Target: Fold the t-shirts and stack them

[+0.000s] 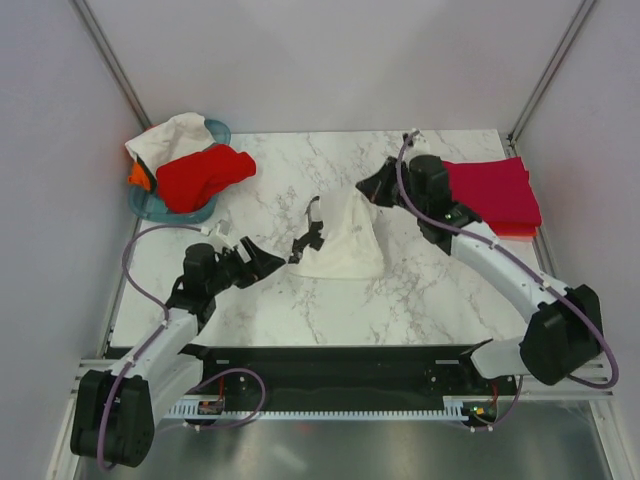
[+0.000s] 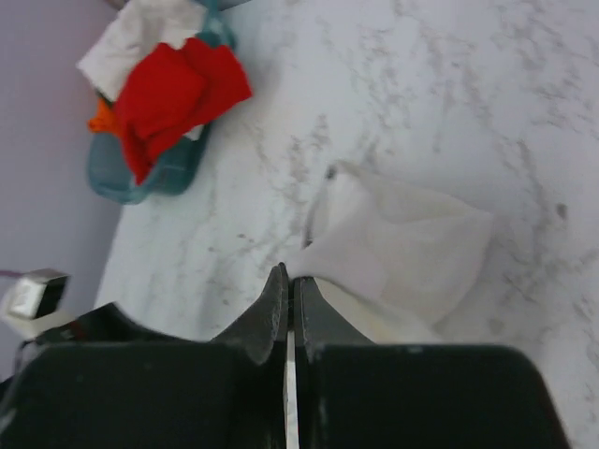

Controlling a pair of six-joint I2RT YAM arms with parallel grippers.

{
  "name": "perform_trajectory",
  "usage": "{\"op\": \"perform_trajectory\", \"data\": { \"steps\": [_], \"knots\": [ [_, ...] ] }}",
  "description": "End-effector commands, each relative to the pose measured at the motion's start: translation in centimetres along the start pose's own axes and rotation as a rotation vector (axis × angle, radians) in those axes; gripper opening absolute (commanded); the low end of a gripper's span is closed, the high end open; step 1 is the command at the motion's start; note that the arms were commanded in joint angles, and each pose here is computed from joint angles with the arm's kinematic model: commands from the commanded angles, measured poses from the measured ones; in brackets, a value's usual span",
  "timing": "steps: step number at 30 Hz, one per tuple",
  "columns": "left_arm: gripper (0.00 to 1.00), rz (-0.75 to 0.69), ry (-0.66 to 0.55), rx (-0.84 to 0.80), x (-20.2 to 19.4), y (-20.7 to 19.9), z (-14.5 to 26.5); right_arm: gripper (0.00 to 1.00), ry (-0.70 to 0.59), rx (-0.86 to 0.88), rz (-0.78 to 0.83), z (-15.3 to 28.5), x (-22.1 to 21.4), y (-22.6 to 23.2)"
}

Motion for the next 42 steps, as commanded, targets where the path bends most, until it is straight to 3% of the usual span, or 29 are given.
{"op": "perform_trajectory", "data": {
  "steps": [1,3,4,7,9,10,11,14,15,18,20,25,37,42],
  "knots": [
    [0.91,-0.073,-0.091,-0.168,1.6,-2.0,0.1,0.00,0.088,0.324,0.016,-0.1,3.4,9.2],
    [0.90,-0.077,-0.101,-0.158,1.5,-1.9,0.1,0.00,0.203,0.386,0.061,-0.7,2.1,12.7],
    [0.90,-0.080,-0.111,-0.153,1.4,-1.8,0.3,0.00,0.177,0.484,0.120,0.6,3.7,16.2],
    [0.87,-0.105,-0.155,-0.118,1.5,-1.7,0.9,0.00,0.144,0.613,0.219,4.0,4.7,20.6],
    [0.85,-0.120,-0.187,-0.078,1.5,-1.4,1.3,0.00,0.069,0.629,0.255,7.2,6.4,21.4],
    [0.85,-0.137,-0.219,-0.083,1.7,-1.7,1.8,0.00,0.004,0.589,0.296,8.1,7.3,21.1],
    [0.85,-0.149,-0.239,-0.080,1.7,-1.7,2.1,0.00,-0.159,0.478,0.280,10.2,9.4,20.5],
    [0.84,-0.175,-0.309,-0.070,1.8,-1.8,3.0,0.00,-0.373,0.230,0.242,13.1,11.4,16.2],
    [0.84,-0.177,-0.325,-0.063,1.8,-1.8,3.1,0.00,-0.443,0.073,0.215,12.4,11.7,13.1],
    [0.84,-0.183,-0.354,-0.058,1.6,-1.6,3.4,0.00,-0.517,-0.101,0.147,13.3,12.0,8.6],
    [0.84,-0.186,-0.346,-0.062,1.6,-1.7,3.4,0.00,-0.487,-0.254,0.083,12.1,9.9,3.3],
    [0.86,-0.171,-0.287,-0.058,1.5,-1.3,2.4,0.00,-0.487,-0.325,0.039,13.2,7.3,-1.0],
    [0.80,-0.107,0.031,-0.047,2.1,-3.5,-3.6,0.00,-0.354,-0.299,0.046,15.0,1.6,-5.4],
    [0.66,-0.064,0.185,0.040,1.6,-3.2,-7.5,0.00,-0.326,-0.285,0.030,15.0,0.5,-6.1]
  ]
}}
Point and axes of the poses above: each gripper's point midway between its finger pads, its own z axis back along the fingers, its own y axis along the line the jaws close on, x = y × z, the point moved 8 cm from there along z, back along the fingers, and after that the axes turned 13 degrees about -z, right-handed, at the moved point
